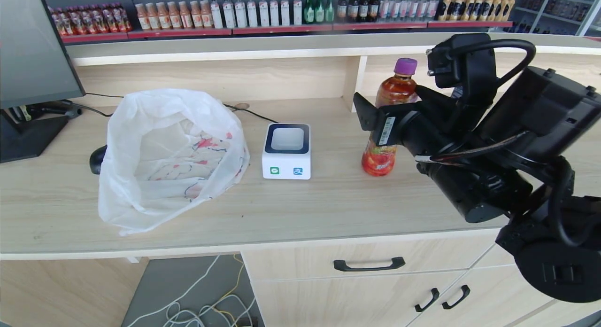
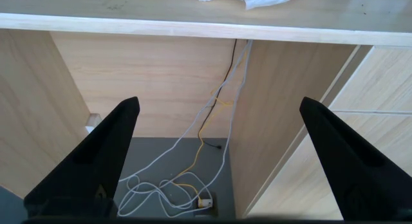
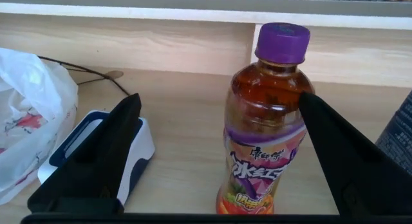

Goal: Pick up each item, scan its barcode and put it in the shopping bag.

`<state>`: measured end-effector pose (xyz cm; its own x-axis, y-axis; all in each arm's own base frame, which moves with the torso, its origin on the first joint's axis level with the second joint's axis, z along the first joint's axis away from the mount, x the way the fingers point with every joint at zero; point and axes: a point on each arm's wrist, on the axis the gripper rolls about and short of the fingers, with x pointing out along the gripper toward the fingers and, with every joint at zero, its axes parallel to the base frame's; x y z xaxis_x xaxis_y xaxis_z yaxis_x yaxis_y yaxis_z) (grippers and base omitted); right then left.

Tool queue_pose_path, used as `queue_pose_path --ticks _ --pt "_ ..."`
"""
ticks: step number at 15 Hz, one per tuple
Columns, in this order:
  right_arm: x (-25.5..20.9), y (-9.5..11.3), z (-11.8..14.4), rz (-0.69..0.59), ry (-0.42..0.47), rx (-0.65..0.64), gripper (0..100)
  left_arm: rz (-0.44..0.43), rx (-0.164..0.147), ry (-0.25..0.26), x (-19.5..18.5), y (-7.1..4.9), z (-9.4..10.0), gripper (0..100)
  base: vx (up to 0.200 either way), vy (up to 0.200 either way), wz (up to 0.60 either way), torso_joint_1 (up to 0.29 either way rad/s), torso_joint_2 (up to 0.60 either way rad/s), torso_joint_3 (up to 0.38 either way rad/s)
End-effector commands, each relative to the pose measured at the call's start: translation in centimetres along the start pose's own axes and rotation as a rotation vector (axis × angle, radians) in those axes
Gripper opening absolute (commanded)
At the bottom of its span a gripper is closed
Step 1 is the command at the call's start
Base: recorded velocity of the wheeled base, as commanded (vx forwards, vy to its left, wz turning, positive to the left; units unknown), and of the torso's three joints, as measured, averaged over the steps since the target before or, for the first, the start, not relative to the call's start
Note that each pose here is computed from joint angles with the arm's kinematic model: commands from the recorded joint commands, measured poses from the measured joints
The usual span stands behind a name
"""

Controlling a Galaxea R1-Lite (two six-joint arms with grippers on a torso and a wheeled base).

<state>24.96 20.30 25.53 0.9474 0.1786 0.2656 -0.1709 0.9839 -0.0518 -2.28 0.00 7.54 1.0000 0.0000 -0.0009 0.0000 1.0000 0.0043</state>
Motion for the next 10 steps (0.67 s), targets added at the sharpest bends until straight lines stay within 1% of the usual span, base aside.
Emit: queue_pose_path --ticks 1,4,7,8,10 --pt "0.7 0.1 -1.1 -0.007 0.024 0.0 100 0.0 0.0 0.001 0.0 0.0 0.0 100 0.0 0.0 0.0 0.0 0.0 0.0" --pt "1.2 -0.6 -1.7 -0.034 0.034 0.028 100 0.0 -0.001 0.001 0.0 0.0 0.0 100 0.0 0.0 0.0 0.0 0.0 0.0" --pt "1.4 -0.8 -1.7 -0.044 0.031 0.03 100 0.0 -0.001 0.001 0.0 0.0 0.0 100 0.0 0.0 0.0 0.0 0.0 0.0" --pt "1.8 -1.8 -2.0 -0.073 0.037 0.022 100 0.0 -0.001 0.002 0.0 0.0 0.0 100 0.0 0.0 0.0 0.0 0.0 0.0" --pt "1.9 -1.8 -2.1 -0.051 0.035 0.021 100 0.0 -0.001 0.002 0.0 0.0 0.0 100 0.0 0.0 0.0 0.0 0.0 0.0"
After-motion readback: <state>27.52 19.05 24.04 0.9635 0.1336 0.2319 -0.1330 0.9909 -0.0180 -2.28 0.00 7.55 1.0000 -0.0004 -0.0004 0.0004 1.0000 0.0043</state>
